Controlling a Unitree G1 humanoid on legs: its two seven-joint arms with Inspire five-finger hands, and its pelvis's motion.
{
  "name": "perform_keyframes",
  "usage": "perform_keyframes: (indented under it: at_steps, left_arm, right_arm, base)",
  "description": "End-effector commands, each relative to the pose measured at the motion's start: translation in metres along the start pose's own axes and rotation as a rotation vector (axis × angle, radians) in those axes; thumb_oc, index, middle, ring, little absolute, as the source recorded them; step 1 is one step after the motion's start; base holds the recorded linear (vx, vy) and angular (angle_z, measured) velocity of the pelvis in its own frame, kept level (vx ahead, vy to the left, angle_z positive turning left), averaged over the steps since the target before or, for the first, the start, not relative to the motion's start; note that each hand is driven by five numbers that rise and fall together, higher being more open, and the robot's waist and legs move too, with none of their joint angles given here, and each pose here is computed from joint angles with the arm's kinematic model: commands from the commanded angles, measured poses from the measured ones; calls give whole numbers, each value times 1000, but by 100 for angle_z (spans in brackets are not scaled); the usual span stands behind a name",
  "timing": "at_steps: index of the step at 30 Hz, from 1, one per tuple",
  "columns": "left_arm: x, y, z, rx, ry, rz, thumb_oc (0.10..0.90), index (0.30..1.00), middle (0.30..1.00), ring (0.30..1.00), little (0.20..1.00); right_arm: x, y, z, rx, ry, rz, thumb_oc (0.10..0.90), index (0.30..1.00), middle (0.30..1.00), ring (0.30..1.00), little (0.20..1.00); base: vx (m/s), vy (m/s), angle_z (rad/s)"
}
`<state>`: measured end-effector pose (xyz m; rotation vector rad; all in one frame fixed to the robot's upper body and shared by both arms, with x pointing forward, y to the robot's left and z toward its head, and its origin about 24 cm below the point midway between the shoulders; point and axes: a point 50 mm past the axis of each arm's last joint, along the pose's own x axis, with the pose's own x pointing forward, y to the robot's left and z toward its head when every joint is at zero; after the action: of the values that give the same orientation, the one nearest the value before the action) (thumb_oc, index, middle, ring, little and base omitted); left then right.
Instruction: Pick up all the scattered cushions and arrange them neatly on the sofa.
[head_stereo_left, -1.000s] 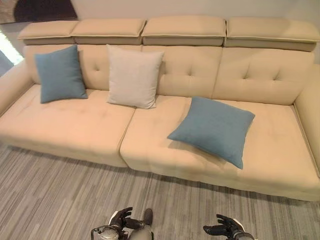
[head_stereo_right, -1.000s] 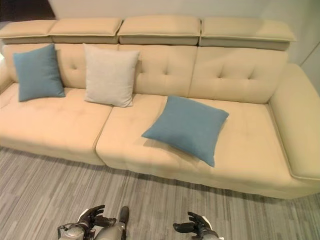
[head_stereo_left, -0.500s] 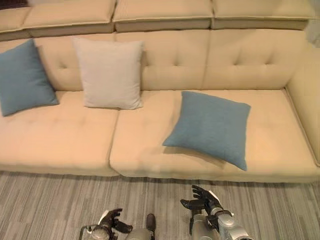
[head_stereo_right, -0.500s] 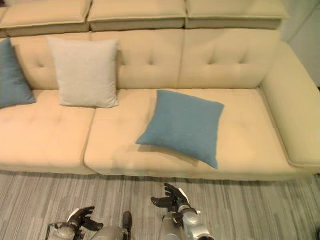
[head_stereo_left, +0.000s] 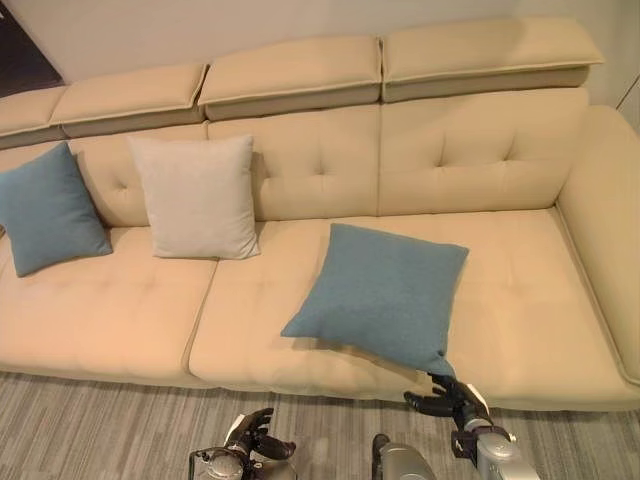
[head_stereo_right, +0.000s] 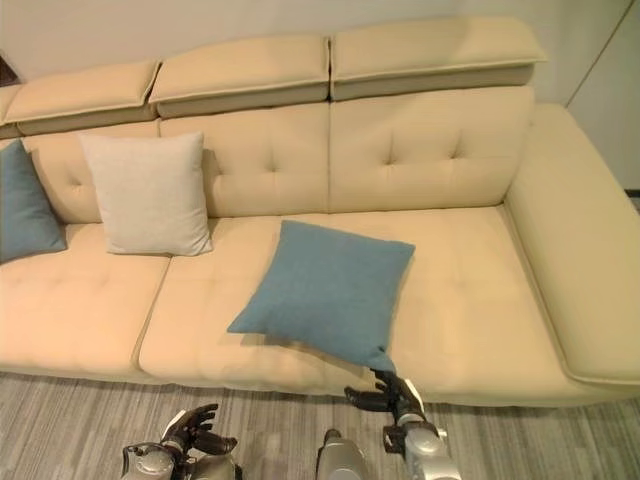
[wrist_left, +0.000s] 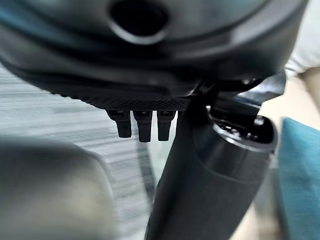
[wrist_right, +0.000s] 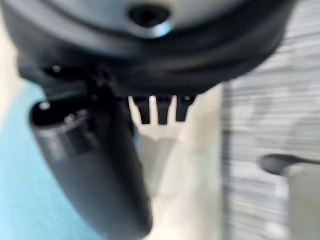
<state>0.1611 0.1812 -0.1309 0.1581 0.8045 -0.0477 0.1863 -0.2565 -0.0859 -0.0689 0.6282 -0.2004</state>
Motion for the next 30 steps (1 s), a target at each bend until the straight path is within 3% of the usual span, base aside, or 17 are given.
perform_keyframes:
  at_steps: [1,4,5,6,7,12,16,23,30]
  left_arm:
    - [-7,55,68,41,-317,115,800,900,900,900,900]
    - [-21,77,103,94,-473,153,800,900,900,900,900]
    - [-39,92,145,134,-650,178,800,900,900,900,900]
    - [-40,93,145,136,-649,178,800,900,900,900,900]
    - [-61,106,178,168,-792,187,800,900,900,900,900]
    - [-86,121,229,200,-958,212,800,900,900,900,900]
    - [-88,124,245,286,-950,225,800,900,900,900,900]
    - [-61,140,222,92,-767,229,800,900,900,900,900]
    - [-59,145,219,95,-716,200,800,900,900,900,900]
  right_arm:
    - [-6,-28,53,105,-296,-109,800,900,900,900,900]
    - [-15,-42,60,135,-355,-149,800,900,900,900,900]
    - [-21,-53,68,171,-409,-198,800,900,900,900,900]
    - [-22,-52,67,172,-408,-197,800,900,900,900,900]
    - [-27,-62,71,196,-437,-225,800,900,900,900,900]
    - [-30,-65,106,277,-567,-206,800,900,900,900,900]
    - [-38,-71,150,281,-730,-208,800,900,900,900,900]
    - [-66,-97,228,131,-968,-294,800,900,900,900,900]
    - [-72,-131,253,-32,-929,-426,800,900,900,900,900]
  base:
    - [129,50,-16]
    - [90,92,-21]
    - [36,45,-14]
    - [69,96,-12]
    - [43,76,-4]
    - [-44,61,-14]
    - [-146,46,-24]
    - [-89,31,-9]
    - [-29,3,6]
